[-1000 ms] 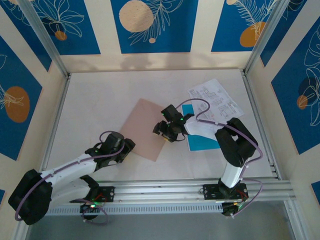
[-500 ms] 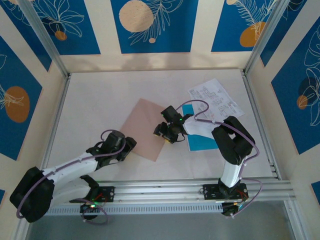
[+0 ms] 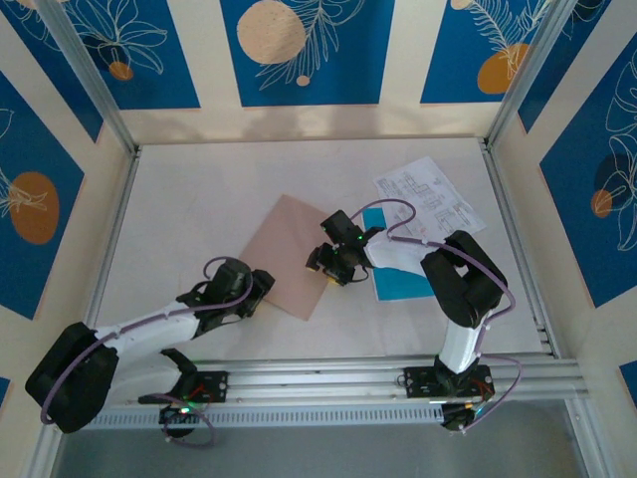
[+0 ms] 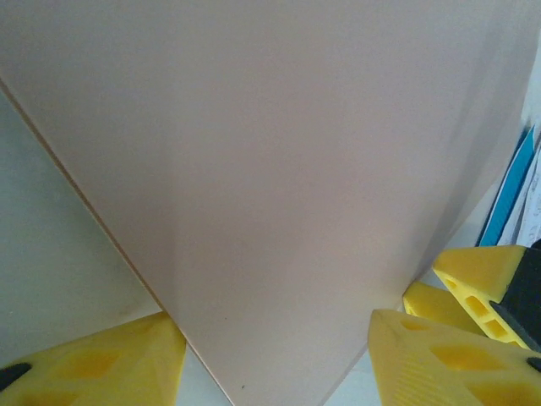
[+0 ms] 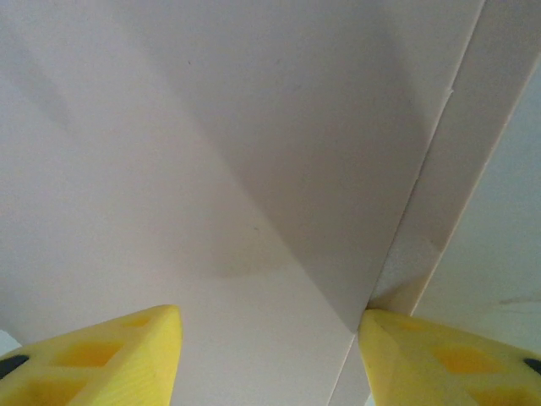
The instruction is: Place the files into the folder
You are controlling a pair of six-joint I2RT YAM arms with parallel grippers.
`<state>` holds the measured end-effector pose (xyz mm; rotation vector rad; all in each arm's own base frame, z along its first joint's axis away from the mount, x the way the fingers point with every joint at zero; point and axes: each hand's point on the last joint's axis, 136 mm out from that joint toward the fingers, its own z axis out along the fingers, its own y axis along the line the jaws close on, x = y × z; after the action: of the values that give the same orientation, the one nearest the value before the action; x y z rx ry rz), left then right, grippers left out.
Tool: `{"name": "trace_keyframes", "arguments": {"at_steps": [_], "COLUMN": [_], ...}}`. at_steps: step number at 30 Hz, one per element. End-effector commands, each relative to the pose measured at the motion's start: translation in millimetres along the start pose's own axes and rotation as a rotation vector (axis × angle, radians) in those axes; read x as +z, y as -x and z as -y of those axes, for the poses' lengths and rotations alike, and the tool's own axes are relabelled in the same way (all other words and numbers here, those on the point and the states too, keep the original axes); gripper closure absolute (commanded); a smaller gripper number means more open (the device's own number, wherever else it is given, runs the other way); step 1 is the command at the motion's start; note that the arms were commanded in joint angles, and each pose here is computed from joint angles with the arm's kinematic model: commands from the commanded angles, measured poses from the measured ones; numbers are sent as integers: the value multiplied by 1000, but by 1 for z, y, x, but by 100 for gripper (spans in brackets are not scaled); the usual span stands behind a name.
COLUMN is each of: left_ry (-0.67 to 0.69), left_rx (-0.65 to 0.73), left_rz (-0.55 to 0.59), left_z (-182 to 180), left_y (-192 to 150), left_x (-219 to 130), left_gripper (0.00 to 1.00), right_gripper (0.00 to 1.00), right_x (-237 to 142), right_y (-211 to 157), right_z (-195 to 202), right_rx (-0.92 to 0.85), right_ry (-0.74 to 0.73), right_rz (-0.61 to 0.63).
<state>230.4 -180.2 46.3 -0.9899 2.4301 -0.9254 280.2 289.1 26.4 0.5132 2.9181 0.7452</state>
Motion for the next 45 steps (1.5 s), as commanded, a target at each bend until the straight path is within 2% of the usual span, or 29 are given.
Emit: {"name": "trace_keyframes", "arguments": {"at_steps": [1, 9, 13, 20, 23, 30, 38, 45], "left_ry": [-5, -17, -67, -125, -127, -123, -33, -65], "left_rx": [-46, -83, -123, -130, -126, -132, -127, -116], "left_rz": [30, 56, 54, 64, 72, 59, 51, 77], "left_z": [-4, -10, -6, 7, 9, 8, -11, -3], "left_y": [5, 9, 8, 11, 11, 8, 5, 14], "left_x": [-2, 2, 11, 13, 11, 8, 7, 12], "left_gripper": [41, 42, 44, 63, 66, 66, 53, 52], "right_gripper": [40, 40, 41, 40, 40, 40, 40, 41], "right_x": [14, 14, 15, 16, 18, 17, 16, 18], "right_y": [-8, -6, -6, -7, -7, -5, -2, -2], "right_z": [27, 25, 25, 27, 27, 28, 28, 30], "right_rx": [23, 25, 24, 19, 21, 24, 30, 30], "right_ry": [-90, -84, -83, -87, -86, -87, -84, -89], "right_rz": [-47, -52, -54, -63, -67, -69, -69, -75]}}
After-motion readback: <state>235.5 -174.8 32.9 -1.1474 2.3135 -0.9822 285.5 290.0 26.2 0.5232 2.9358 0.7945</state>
